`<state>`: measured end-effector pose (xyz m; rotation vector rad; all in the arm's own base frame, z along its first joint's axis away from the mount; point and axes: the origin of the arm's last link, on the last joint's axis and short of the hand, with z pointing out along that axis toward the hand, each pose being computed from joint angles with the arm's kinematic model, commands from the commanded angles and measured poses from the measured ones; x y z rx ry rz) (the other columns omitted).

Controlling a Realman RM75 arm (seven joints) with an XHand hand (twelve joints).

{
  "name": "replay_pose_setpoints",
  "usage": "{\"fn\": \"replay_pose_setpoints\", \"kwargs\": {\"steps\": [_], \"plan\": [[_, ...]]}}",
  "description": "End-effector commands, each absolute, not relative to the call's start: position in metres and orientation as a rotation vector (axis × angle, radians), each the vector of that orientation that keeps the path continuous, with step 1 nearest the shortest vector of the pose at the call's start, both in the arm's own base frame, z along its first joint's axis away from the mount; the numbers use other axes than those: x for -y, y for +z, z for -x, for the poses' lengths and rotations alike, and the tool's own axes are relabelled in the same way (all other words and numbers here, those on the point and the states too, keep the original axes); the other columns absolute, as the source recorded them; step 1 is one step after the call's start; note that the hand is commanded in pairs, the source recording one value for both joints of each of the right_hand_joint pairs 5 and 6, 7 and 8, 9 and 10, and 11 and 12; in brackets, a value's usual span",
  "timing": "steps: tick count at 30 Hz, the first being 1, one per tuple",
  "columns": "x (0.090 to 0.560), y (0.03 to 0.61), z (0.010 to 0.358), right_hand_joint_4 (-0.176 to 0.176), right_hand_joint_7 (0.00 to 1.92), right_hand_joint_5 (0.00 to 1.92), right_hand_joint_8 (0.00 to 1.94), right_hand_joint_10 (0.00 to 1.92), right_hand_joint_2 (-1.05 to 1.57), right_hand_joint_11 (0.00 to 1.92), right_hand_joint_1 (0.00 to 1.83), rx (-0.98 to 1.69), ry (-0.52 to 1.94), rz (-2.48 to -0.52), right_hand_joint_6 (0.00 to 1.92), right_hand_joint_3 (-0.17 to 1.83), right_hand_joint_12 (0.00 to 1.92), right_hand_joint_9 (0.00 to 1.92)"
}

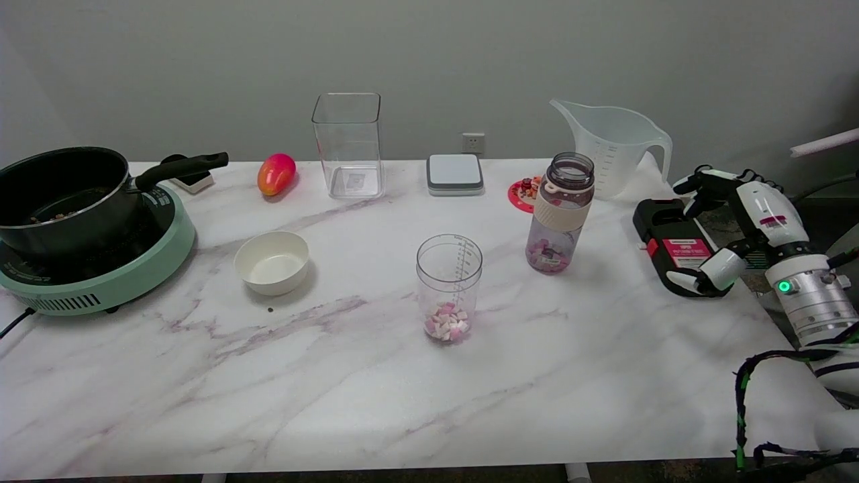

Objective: Pick up the transparent cup with candy inside.

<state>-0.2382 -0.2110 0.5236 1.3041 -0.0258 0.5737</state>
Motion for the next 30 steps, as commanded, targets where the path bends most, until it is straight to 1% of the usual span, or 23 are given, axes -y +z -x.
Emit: {"fn": "replay_pose_setpoints", "kwargs": {"steps": [1, 6, 10, 12, 15, 20, 25, 28, 30], "plan": [[0.183, 0.458, 0.252, 0.0, 1.06, 0.67, 1.06, 0.79, -0.37, 0.8, 1.33, -0.063, 0.765, -1.188, 0.67, 1.21, 0.8, 0.79], [0.192, 0.422, 0.252, 0.0, 1.09, 0.71, 1.09, 0.85, -0.3, 0.83, 1.32, -0.039, 0.857, -1.223, 0.71, 1.18, 0.83, 0.85], [0.191, 0.398, 0.26, 0.0, 1.11, 0.76, 1.11, 0.88, -0.24, 0.84, 1.31, -0.017, 0.916, -1.228, 0.76, 1.17, 0.84, 0.88], [0.188, 0.383, 0.265, 0.0, 1.13, 0.8, 1.13, 0.89, -0.19, 0.84, 1.27, 0.021, 0.968, -1.218, 0.8, 1.15, 0.84, 0.89], [0.186, 0.368, 0.266, 0.0, 1.16, 0.84, 1.16, 0.91, -0.13, 0.85, 1.27, 0.05, 1.03, -1.21, 0.84, 1.13, 0.85, 0.91], [0.189, 0.337, 0.264, 0.0, 1.18, 0.89, 1.18, 0.9, -0.09, 0.87, 1.26, 0.122, 1.114, -1.223, 0.89, 1.14, 0.87, 0.9], [0.17, 0.325, 0.274, 0.0, 1.18, 0.9, 1.18, 0.86, -0.12, 0.88, 1.28, 0.193, 1.16, -1.153, 0.9, 1.18, 0.88, 0.86], [0.167, 0.312, 0.28, 0.0, 1.16, 0.92, 1.16, 0.87, -0.15, 0.88, 1.21, 0.269, 1.167, -1.152, 0.92, 1.21, 0.88, 0.87], [0.168, 0.304, 0.283, 0.0, 1.14, 0.91, 1.14, 0.86, -0.14, 0.88, 1.19, 0.305, 1.163, -1.167, 0.91, 1.22, 0.88, 0.86]]}}
